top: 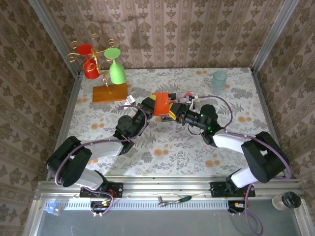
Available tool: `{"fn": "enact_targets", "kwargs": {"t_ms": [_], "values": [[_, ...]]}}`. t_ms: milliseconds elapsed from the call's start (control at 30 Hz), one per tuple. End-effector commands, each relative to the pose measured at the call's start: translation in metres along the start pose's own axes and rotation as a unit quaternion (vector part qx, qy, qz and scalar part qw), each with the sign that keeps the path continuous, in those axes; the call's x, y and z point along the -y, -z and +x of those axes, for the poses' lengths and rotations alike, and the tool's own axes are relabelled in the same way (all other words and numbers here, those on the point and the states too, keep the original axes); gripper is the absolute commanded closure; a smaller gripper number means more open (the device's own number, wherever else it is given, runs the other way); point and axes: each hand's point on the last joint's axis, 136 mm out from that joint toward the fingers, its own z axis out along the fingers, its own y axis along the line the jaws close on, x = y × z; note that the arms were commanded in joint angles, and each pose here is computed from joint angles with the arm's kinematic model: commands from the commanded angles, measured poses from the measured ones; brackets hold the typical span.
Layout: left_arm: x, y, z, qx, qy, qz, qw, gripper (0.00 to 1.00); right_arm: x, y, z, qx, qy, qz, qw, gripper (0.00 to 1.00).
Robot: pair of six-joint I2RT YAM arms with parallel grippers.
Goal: Put the credit cards into the card holder
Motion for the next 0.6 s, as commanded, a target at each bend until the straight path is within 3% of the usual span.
{"fn": "enact_targets", "kwargs": {"t_ms": [0,133,300,367,433,500,567], "values": [[0.020,-0.006,0.004,-0.006,0.012,0.035,0.999,1.00,-0.025,-0.001,0.005,-0.016,0.002,-0.054,0.998,0.64],[0.018,-0.007,0.006,-0.007,0.012,0.033,0.999,1.00,-0.031,0.000,0.005,-0.017,0.003,-0.062,0.998,0.72],[0.015,-0.007,0.008,-0.008,0.014,0.030,0.999,1.00,-0.036,0.001,0.004,-0.015,0.001,-0.069,0.997,0.96],[0.014,-0.007,0.007,-0.008,0.014,0.029,0.999,1.00,-0.037,0.002,0.003,-0.013,0.000,-0.072,0.997,0.98],[0.012,-0.007,0.008,-0.009,0.014,0.026,1.000,1.00,-0.038,0.002,0.003,-0.012,-0.001,-0.076,0.997,0.95],[0.010,-0.007,0.009,-0.010,0.016,0.025,1.000,1.00,-0.038,0.002,0.002,-0.012,-0.004,-0.076,0.997,0.72],[0.010,-0.007,0.009,-0.010,0.016,0.024,1.000,1.00,-0.036,0.001,0.002,-0.010,-0.007,-0.076,0.997,0.61]]}}
